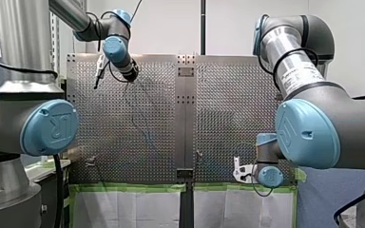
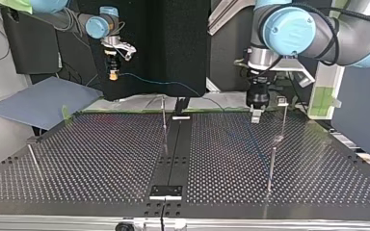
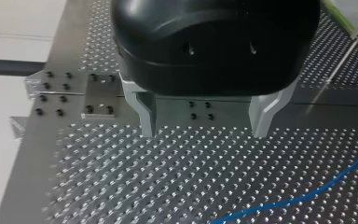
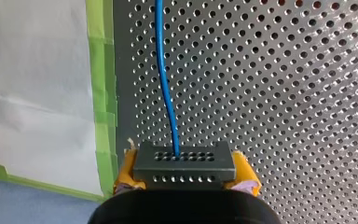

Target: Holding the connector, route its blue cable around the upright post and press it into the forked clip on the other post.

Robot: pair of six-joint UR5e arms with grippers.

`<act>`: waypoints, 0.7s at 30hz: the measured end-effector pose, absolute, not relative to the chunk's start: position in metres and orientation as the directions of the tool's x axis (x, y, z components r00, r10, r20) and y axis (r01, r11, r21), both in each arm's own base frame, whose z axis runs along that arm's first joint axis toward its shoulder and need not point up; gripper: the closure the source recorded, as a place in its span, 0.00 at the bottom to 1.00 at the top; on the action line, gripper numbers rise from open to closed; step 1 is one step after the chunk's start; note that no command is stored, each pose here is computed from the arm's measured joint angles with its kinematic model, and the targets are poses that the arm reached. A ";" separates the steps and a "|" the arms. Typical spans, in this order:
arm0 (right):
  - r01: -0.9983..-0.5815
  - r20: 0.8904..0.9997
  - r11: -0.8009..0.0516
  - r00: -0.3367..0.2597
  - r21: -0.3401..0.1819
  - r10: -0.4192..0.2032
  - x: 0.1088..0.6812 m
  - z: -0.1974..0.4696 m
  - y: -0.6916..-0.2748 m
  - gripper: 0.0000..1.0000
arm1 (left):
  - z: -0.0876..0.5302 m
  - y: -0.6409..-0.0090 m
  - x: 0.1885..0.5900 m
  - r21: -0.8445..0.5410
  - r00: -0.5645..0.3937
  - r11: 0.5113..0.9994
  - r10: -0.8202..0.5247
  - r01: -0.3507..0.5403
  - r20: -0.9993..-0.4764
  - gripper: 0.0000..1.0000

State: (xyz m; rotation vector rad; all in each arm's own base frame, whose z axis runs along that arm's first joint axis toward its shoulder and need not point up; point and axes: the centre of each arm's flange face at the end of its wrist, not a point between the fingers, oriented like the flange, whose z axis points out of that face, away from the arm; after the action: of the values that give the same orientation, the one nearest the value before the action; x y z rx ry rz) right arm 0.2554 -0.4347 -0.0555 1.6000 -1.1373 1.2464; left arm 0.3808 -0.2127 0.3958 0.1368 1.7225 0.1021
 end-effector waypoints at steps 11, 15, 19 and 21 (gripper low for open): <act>-0.957 0.978 -0.286 0.099 0.043 -0.184 0.258 -0.057 -0.431 1.00 | 0.376 -0.252 0.395 0.244 -0.116 0.969 0.247 0.040 -0.962 0.01; -0.957 0.978 -0.288 0.095 0.039 -0.185 0.259 -0.057 -0.431 1.00 | 0.377 -0.266 0.397 0.271 -0.086 0.962 0.273 0.036 -0.958 0.01; -0.957 0.978 -0.288 0.094 0.037 -0.186 0.259 -0.057 -0.431 1.00 | 0.377 -0.279 0.393 0.297 -0.058 0.954 0.298 0.031 -0.953 0.01; -0.957 0.978 -0.288 0.094 0.037 -0.186 0.259 -0.057 -0.431 1.00 | 0.375 -0.286 0.391 0.312 -0.048 0.950 0.313 0.029 -0.949 0.01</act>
State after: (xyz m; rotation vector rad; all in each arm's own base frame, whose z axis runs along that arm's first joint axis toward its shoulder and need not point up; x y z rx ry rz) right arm 0.2588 -0.4308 -0.0574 1.6030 -1.1541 1.2651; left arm 0.3911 -0.2858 0.3752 0.2678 1.6082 0.2347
